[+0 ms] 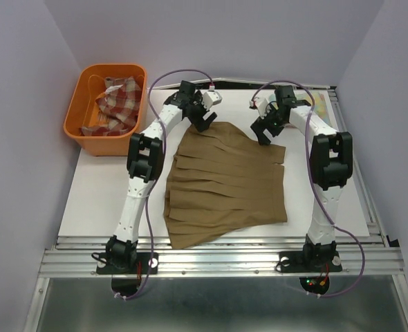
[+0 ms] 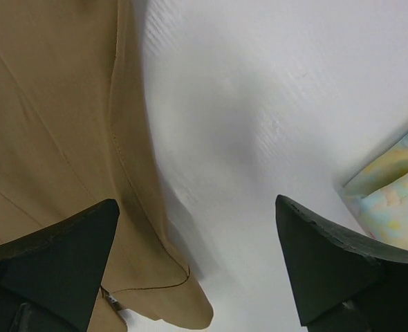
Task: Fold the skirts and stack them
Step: Fold the skirt
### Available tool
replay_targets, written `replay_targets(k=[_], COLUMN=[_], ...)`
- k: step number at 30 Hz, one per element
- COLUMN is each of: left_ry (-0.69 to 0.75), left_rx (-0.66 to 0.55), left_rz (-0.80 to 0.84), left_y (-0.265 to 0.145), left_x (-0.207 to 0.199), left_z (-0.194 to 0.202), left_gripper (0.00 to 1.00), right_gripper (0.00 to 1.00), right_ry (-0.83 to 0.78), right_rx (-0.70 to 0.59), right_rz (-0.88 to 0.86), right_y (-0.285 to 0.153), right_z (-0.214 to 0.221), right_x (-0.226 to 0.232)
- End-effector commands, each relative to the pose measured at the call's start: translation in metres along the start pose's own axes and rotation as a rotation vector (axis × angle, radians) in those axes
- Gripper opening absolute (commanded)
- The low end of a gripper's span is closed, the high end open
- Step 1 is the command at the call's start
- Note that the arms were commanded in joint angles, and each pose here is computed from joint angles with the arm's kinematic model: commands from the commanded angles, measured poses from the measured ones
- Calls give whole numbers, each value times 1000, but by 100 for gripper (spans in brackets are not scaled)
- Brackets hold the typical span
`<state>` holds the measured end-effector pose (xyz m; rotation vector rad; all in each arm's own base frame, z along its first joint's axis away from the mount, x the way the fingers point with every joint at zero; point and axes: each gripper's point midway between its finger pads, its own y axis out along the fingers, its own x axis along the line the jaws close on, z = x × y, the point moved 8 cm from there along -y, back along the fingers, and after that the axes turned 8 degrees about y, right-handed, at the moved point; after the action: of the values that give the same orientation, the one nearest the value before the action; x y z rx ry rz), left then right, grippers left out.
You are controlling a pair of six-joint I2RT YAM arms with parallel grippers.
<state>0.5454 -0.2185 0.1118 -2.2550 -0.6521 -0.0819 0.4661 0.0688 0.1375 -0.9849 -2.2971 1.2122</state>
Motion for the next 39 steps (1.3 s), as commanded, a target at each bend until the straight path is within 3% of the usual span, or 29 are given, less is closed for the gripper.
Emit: replay_targets(k=[1,7,11,17,18,22,26,30,34,39], left_ry=[107,113,74,73,75,82,97,93,119,134], left_rx=[-26,93,194,202,197,138,37,-63,-149,-160], left_rz=[60,241,327,278,258,105,-167,-313,-372,-302], left_y=[-16,-14,-12,-18,-20,-38,-72,-111,-163,-207], left_x=[3,-33,-49,-39,-35,-3,48,71,69,41], left_z=[-18,19,43,43,40,13,-26,-60,-93,-105], left_gripper=[98,95,70,14,0,0,0,0,0,0], right_gripper=[100,95,75,46,44,30,1,1,1,1], right_ry=[-40,-73,-80,-91,-81,-67,-65,-60,-82,-147], right_rx=[30,99,155,174,171,114,26,-35,-88,-126], right_rz=[37,-71,-66,-56,-49,-1,82,137,159,154], right_y=[-7,3,13,18,16,7,-8,-27,-56,-90], right_z=[8,24,34,38,38,15,-19,-39,-52,-50], right_x=[-5,4,0,-3,-7,-17,-32,-43,-37,-20])
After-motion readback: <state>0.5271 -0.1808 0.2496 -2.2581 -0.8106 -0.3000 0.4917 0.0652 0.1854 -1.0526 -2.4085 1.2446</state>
